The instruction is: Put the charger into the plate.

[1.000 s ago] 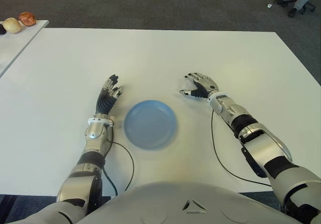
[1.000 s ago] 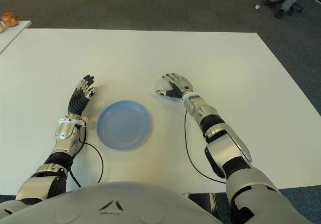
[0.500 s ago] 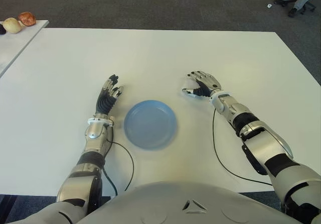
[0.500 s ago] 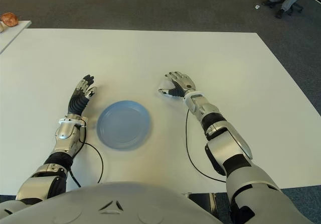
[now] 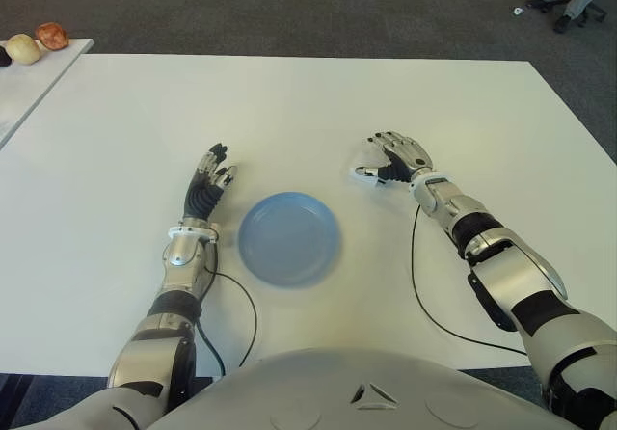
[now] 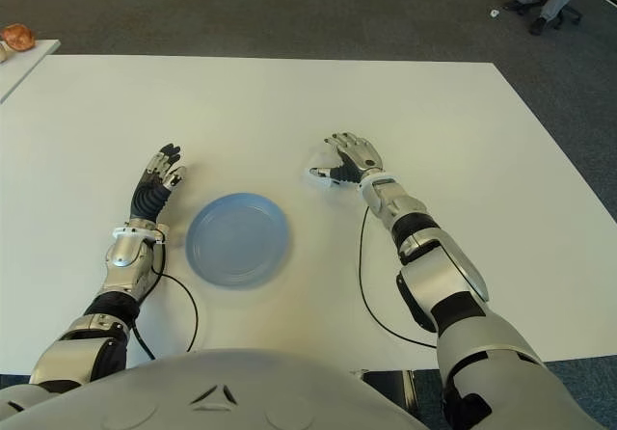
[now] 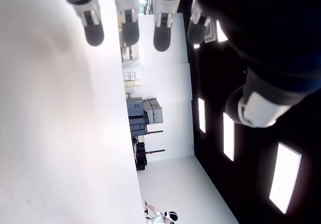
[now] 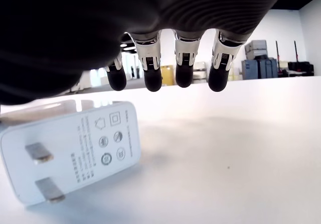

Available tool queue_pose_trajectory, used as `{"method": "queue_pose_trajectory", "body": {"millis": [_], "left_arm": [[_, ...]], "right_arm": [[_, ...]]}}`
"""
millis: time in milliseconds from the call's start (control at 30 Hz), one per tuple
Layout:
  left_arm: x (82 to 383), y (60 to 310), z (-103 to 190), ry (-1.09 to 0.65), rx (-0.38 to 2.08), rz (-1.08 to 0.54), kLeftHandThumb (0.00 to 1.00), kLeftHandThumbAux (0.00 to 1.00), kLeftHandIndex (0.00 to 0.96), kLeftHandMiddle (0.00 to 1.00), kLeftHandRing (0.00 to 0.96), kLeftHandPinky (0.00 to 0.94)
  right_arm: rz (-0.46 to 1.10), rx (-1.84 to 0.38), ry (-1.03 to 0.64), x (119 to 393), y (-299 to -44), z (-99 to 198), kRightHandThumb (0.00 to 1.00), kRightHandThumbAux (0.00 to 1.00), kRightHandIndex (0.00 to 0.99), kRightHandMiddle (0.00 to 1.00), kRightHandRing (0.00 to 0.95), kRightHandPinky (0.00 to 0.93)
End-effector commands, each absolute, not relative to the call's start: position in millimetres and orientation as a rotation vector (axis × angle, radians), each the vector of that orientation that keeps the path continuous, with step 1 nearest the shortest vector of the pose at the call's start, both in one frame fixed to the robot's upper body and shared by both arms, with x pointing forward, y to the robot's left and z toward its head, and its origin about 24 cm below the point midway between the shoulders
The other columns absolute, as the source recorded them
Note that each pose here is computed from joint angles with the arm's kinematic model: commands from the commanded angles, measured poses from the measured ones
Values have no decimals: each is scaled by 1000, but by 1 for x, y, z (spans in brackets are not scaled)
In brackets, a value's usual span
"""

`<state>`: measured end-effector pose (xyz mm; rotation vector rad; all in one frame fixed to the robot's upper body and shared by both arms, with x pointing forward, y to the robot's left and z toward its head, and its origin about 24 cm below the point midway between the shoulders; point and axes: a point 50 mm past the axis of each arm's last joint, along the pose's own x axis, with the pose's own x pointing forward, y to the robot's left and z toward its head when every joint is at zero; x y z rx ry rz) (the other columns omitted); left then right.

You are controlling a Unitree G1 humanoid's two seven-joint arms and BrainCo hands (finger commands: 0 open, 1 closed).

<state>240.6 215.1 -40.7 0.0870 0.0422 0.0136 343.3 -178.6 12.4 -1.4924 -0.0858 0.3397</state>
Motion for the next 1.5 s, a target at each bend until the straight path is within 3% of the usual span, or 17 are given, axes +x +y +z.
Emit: {"method": "queue_pose_trajectory", "body": {"millis": [33, 1500], "left_arm": [[201, 216, -83, 289, 57, 28, 0, 519, 86, 92, 56, 35], [202, 214, -82, 289, 61, 26, 0, 554, 83, 95, 63, 39]], "right_arm": [[316, -1482, -85, 346, -182, 16, 331, 173, 0, 0, 0, 0], [455, -1526, 18, 339, -191, 7, 294, 175, 0, 0, 0, 0]]}}
